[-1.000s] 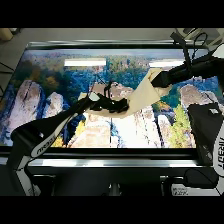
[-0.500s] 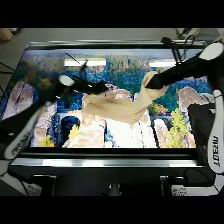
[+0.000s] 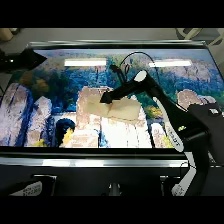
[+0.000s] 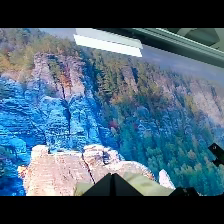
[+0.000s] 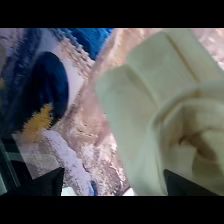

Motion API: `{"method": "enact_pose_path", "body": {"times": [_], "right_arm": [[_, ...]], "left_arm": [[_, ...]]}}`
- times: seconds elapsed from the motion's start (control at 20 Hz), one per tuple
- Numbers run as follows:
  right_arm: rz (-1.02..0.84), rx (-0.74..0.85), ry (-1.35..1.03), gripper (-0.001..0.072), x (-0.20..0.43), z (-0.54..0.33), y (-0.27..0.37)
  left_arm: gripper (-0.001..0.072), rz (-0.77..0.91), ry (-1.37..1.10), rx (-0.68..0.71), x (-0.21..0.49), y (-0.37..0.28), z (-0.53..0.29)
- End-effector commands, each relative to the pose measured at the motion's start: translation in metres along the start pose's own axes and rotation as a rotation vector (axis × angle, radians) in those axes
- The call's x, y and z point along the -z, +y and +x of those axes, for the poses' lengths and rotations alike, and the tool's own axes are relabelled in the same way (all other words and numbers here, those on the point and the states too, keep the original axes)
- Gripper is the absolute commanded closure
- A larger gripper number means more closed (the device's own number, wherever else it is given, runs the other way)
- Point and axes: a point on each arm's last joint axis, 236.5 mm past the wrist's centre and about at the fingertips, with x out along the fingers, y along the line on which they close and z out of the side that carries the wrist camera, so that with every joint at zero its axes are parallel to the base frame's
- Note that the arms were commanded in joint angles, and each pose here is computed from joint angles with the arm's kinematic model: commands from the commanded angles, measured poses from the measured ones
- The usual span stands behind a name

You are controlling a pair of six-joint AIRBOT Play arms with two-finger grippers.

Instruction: Fold the shirts.

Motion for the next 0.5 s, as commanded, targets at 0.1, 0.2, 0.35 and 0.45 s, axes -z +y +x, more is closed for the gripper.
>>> {"method": "enact_pose_path", "body": {"times": [0.1, 0.2, 0.35, 0.45], "right_arm": [[0.017, 0.002, 0.066, 0.001, 0.018, -0.045, -0.023], [0.047, 0.178, 0.173, 0.0013, 0.049, -0.108, -0.07], [0.255, 0.424, 0.341, 0.0047, 0.115, -0.184, -0.14], [0.372, 0.389, 0.334, 0.0046, 0.138, -0.173, -0.146]], "left_arm": [[0.0685, 0.061, 0.052, -0.007, 0.014, 0.002, -0.018], [0.0685, 0.051, 0.064, -0.008, 0.019, 0.005, -0.016], [0.0684, 0.044, 0.074, -0.009, 0.023, 0.007, -0.014], [0.0685, 0.044, 0.074, -0.009, 0.023, 0.007, -0.014]]}}
